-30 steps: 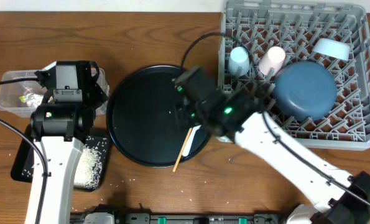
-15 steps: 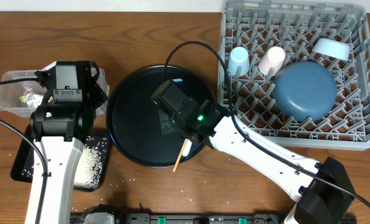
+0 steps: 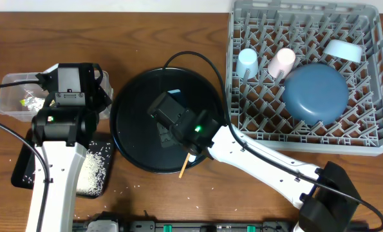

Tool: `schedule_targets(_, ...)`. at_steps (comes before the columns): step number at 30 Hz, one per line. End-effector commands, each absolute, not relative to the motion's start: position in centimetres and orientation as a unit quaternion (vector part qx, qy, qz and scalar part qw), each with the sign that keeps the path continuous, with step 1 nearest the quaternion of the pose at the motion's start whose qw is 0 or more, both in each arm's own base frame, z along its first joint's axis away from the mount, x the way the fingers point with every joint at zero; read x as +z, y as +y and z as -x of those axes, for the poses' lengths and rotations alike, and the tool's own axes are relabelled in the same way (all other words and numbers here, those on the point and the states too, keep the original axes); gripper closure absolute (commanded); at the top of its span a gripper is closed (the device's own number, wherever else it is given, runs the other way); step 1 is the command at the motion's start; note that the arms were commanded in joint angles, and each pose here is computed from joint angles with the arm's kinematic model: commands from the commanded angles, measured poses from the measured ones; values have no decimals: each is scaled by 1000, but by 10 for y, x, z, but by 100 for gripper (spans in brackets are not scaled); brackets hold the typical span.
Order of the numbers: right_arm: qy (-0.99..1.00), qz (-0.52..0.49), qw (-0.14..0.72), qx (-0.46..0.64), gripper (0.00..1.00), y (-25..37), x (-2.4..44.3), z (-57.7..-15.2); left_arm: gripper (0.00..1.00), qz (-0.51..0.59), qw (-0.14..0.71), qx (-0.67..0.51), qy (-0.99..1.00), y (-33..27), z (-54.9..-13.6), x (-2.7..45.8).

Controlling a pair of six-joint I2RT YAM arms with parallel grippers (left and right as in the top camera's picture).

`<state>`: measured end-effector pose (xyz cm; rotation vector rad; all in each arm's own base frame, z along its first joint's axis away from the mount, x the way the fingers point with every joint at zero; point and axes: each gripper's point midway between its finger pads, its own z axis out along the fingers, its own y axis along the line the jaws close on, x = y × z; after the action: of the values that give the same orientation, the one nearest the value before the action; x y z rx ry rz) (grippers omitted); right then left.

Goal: Sort waste into correct bins and load items into the dishwasher rack
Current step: 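Grasp the wooden chopstick on the black tray with the right gripper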

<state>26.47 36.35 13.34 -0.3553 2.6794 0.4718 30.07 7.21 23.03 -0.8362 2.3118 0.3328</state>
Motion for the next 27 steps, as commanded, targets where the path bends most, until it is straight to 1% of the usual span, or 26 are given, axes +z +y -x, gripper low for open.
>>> schedule_targets(1, 955, 135, 203, 171, 99, 369, 135, -265, 2, 328, 325, 128, 878, 74, -300, 230)
schedule_targets(6, 955, 127, 203, 175, 99, 370, 136, -265, 2, 328, 325, 128, 878, 74, -300, 231)
schedule_targets(10, 958, 93, 215, 164, 99, 365, 136, -272, 2, 328, 325, 128, 878, 74, -300, 230)
schedule_targets(17, 960, 65, 215, 169, 99, 365, 137, -274, 2, 328, 325, 128, 878, 74, -300, 231)
schedule_targets(21, 955, 57, 239, 164, 99, 366, 139, -283, 2, 328, 325, 128, 878, 74, -300, 230)
schedule_targets(27, 957, 58, 236, 158, 99, 369, 128, -285, 2, 328, 325, 128, 878, 74, -300, 231)
